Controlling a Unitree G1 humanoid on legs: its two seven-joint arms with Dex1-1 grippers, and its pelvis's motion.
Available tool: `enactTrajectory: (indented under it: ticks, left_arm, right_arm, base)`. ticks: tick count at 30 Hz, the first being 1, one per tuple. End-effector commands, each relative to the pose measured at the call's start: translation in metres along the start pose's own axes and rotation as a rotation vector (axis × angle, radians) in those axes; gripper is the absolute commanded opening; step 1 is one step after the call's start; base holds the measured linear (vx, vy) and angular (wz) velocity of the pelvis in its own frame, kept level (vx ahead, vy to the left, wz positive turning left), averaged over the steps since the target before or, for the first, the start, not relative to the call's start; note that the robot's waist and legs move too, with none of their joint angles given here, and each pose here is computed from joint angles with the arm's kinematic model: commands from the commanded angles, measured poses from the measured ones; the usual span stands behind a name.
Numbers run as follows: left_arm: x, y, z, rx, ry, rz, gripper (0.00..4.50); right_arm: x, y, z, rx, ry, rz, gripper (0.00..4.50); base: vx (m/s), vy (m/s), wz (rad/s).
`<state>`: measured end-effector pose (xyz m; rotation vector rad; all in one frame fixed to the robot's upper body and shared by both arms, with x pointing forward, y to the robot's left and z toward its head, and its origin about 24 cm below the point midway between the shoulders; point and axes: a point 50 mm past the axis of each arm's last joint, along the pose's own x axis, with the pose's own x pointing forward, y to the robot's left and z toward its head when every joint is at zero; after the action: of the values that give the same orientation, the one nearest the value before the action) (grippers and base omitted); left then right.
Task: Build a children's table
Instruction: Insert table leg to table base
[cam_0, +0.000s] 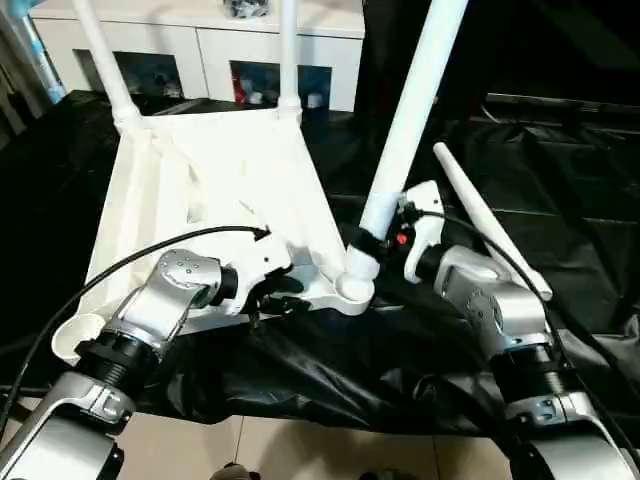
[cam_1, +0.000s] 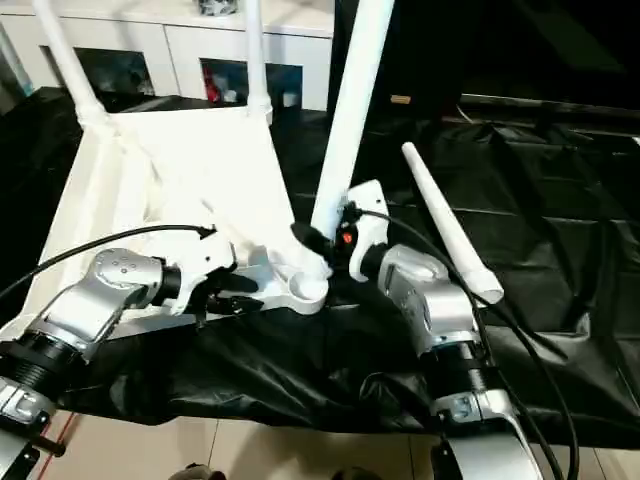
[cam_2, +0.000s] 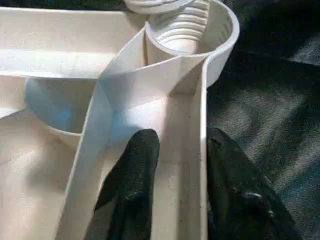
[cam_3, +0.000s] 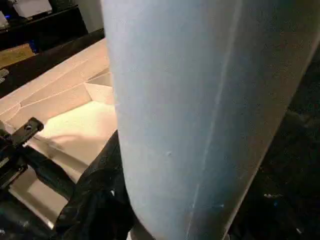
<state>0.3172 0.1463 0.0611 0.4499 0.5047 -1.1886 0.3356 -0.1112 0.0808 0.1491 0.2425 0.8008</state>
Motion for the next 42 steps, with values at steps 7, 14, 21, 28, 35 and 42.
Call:
enactTrajectory:
  ticks: [7, 14, 21, 28, 35, 42]
  left_arm:
    - [-0.011, -0.002, -0.005, -0.036, -0.008, -0.001, 0.82]
    - [-0.015, -0.004, -0.009, -0.055, -0.003, -0.001, 0.17]
    - [-0.012, -0.008, -0.008, -0.050, -0.045, -0.022, 0.00]
    - [-0.008, -0.010, -0.005, -0.053, -0.063, -0.022, 0.00]
    - [-0.004, -0.008, -0.001, -0.060, -0.089, -0.003, 0.00]
    - [0.002, -0.011, 0.004, -0.062, -0.115, -0.014, 0.00]
  right_arm:
    - [-0.004, 0.004, 0.009, -0.013, -0.024, 0.039, 1.91]
    - [-0.005, 0.005, 0.008, -0.008, -0.004, 0.060, 1.91]
    - [-0.003, 0.010, -0.002, 0.007, 0.058, 0.105, 1.91]
    - [-0.001, 0.010, -0.009, 0.020, 0.088, 0.110, 1.91]
    - [-0.002, 0.011, -0.011, 0.028, 0.105, 0.122, 1.91]
    - [-0.004, 0.005, -0.017, 0.033, 0.111, 0.092, 1.91]
  base:
    - [0.000, 0.000, 0.00]
    - [0.000, 0.000, 0.00]
    - [0.000, 0.000, 0.00]
    - [0.000, 0.000, 0.00]
    - [0.000, 0.000, 0.00]
    - [0.000, 0.000, 0.00]
